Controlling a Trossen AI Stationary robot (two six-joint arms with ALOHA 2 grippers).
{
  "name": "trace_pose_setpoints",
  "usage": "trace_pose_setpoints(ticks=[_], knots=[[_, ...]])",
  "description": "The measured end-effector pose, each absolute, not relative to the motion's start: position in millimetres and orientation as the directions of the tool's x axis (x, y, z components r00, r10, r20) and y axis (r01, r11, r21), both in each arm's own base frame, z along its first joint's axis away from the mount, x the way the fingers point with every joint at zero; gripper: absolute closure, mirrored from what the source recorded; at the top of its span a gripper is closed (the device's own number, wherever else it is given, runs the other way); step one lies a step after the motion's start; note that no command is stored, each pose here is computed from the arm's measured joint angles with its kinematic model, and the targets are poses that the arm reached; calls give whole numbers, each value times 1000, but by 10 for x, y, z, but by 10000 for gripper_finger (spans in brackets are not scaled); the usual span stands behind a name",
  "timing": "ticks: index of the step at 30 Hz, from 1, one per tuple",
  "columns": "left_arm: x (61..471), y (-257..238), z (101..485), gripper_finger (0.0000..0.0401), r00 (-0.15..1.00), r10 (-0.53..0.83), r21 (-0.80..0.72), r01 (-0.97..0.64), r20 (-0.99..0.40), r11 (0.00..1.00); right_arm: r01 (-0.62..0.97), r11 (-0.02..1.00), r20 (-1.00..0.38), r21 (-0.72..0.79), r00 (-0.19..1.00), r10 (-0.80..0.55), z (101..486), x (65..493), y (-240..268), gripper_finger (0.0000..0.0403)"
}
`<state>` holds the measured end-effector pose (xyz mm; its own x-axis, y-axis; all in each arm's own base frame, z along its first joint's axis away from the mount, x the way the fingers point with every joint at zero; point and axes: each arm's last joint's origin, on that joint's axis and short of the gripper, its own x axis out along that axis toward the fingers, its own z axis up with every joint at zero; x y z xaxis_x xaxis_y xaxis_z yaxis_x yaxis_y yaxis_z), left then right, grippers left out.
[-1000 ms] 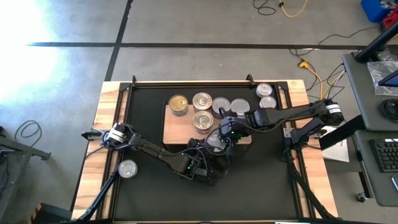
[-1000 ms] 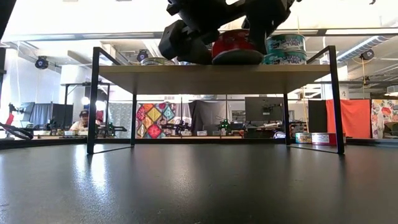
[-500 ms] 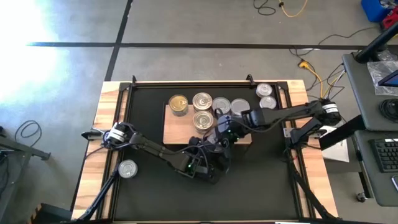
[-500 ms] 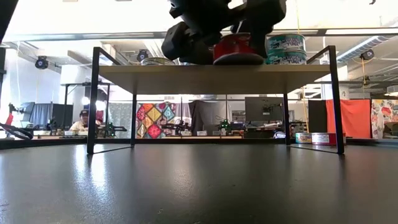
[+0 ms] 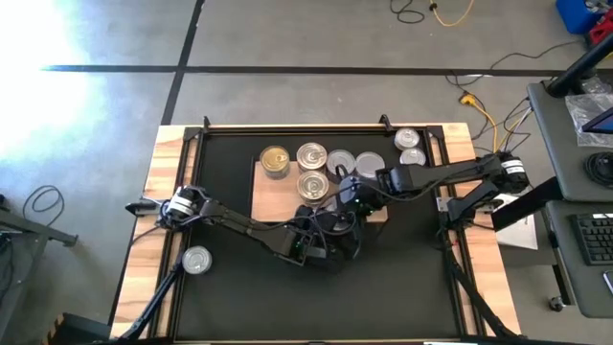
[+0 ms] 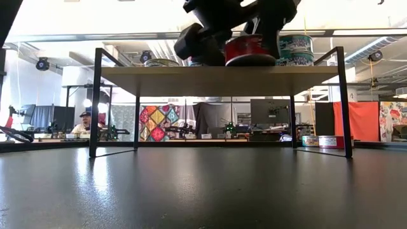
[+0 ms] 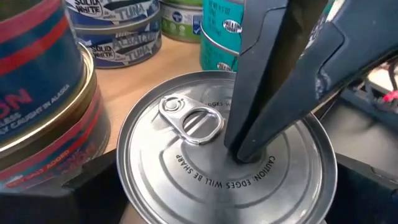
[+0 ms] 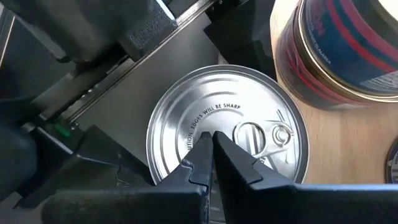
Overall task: Stack canned seafood by type on shelf
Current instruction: Put the red tuna can on the shelf
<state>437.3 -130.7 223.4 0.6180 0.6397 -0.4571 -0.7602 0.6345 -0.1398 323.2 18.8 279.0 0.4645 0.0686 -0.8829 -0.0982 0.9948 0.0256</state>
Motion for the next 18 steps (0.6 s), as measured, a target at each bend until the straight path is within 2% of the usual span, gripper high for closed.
trace_pose_setpoints(ticks=[9,15,18], knots=[[4382,-1215,2351,1,575,583,-102,-757,-574,646,-97,995,-890,6,453,49,2751,3236,175,390],[4383,-1197,2348,1,570,585,-98,-760,-577,643,-62,998,-900,-5,436,23,2715,3220,115,390],[4359,-1256,2339,1,563,635,-79,-777,-529,624,-53,999,-902,-10,432,14,2708,3218,91,390]])
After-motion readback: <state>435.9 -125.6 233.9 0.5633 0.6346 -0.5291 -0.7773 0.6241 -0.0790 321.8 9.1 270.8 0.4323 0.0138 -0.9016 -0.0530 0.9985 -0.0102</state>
